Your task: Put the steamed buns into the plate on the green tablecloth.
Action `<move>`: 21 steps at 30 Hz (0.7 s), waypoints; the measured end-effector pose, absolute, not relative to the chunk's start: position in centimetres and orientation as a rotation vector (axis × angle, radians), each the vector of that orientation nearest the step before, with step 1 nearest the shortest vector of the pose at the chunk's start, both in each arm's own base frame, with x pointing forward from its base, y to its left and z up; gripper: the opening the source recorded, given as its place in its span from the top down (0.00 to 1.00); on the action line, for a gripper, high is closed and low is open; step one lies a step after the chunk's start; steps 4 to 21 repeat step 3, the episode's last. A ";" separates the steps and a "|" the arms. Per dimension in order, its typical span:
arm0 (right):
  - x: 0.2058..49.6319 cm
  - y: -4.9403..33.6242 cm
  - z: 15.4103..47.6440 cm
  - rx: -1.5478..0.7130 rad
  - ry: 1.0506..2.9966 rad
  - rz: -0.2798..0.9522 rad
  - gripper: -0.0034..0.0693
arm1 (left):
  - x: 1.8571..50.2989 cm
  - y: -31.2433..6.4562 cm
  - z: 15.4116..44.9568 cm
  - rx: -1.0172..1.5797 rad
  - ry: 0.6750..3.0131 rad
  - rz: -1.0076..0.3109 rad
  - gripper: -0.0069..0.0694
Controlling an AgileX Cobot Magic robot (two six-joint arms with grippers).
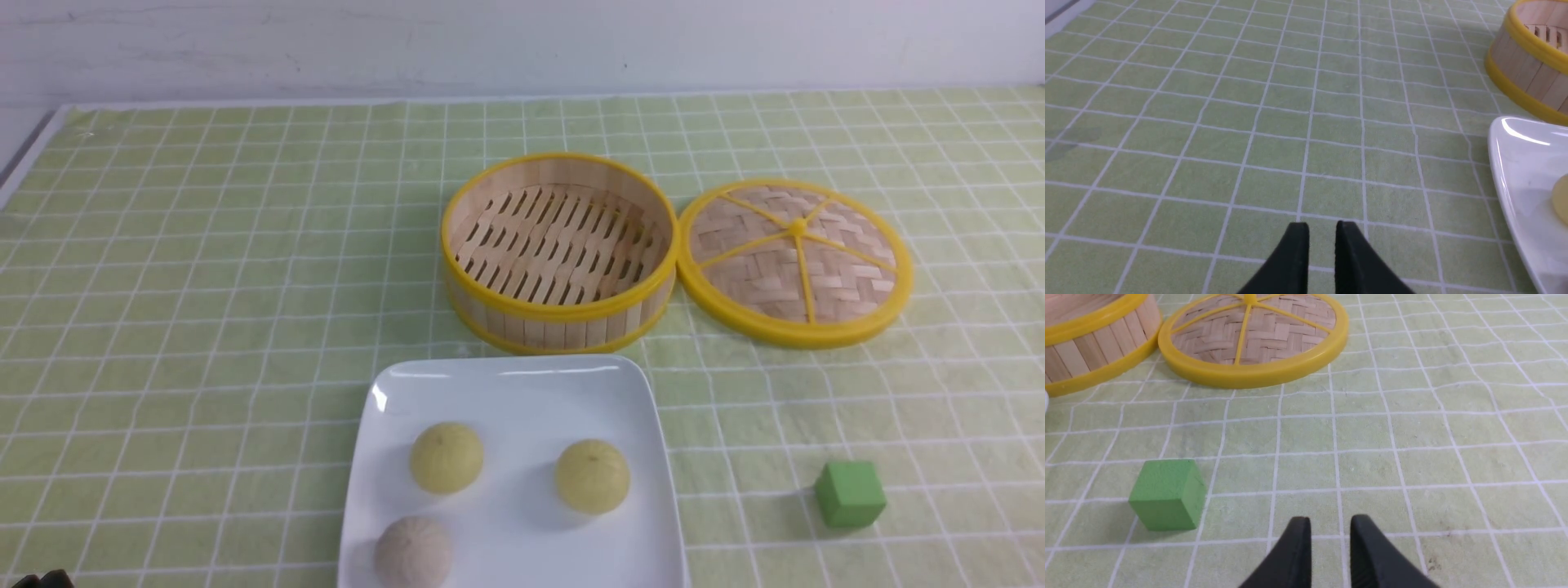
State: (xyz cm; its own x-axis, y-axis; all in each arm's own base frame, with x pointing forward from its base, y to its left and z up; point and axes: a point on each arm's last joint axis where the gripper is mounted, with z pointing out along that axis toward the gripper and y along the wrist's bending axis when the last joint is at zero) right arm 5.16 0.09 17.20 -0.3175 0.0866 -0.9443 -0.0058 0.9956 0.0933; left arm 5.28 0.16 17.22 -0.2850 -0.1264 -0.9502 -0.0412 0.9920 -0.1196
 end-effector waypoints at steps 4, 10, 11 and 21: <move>5.2 0.1 17.2 0.058 1.892 0.092 0.71 | 5.3 0.2 17.2 -0.122 1.860 -0.083 0.73; 5.2 0.1 17.2 0.058 1.892 0.092 0.71 | 5.3 0.2 17.2 -0.122 1.860 -0.083 0.73; 5.2 0.1 17.2 0.058 1.892 0.092 0.71 | 5.3 0.2 17.2 -0.122 1.860 -0.083 0.73; 5.2 0.1 17.2 0.058 1.892 0.092 0.71 | 5.3 0.2 17.2 -0.122 1.860 -0.083 0.73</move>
